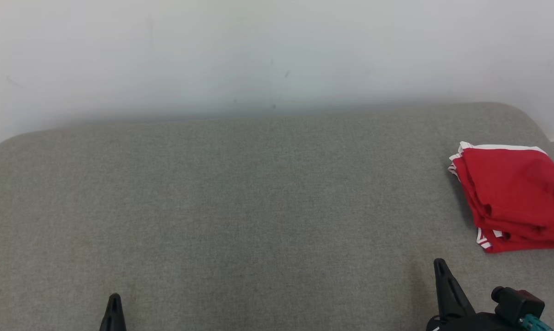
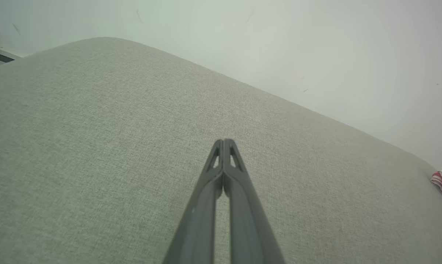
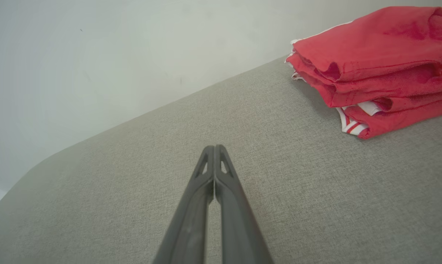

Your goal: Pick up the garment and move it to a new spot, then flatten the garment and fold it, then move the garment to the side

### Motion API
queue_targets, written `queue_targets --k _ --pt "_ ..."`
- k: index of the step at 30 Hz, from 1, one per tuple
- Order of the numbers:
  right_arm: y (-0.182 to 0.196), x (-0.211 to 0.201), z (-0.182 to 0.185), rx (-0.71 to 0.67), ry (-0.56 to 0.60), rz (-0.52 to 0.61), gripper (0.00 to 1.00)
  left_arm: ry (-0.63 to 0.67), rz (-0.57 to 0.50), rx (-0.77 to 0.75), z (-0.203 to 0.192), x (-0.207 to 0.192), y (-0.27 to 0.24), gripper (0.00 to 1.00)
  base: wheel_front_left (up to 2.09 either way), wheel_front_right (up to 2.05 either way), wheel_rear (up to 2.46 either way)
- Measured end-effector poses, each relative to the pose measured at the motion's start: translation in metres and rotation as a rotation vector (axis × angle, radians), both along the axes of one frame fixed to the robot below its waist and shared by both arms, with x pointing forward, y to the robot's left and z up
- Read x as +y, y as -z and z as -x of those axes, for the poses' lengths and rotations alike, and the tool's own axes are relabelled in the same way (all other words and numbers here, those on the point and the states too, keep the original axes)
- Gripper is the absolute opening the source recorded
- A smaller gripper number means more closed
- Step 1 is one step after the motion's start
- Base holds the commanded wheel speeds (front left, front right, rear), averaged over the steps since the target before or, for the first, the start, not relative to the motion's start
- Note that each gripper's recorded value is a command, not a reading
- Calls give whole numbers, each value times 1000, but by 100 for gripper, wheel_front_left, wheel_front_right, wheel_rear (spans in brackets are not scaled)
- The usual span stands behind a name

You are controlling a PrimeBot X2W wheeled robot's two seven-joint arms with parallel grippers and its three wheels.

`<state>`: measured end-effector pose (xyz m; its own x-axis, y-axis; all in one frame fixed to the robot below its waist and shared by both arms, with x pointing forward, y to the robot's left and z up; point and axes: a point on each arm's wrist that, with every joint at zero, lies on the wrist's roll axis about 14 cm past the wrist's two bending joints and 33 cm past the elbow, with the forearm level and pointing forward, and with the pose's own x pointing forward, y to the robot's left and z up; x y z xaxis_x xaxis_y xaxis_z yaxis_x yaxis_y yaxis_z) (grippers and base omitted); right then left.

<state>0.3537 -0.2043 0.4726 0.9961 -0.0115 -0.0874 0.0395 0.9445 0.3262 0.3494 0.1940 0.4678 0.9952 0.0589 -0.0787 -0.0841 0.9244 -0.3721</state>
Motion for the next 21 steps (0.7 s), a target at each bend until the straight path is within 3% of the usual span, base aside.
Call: queue_targets --k 21 --pt "-5 -3 -9 -7 56 -355 0 -37 338 8 -11 4 -2 0 0 0 0"
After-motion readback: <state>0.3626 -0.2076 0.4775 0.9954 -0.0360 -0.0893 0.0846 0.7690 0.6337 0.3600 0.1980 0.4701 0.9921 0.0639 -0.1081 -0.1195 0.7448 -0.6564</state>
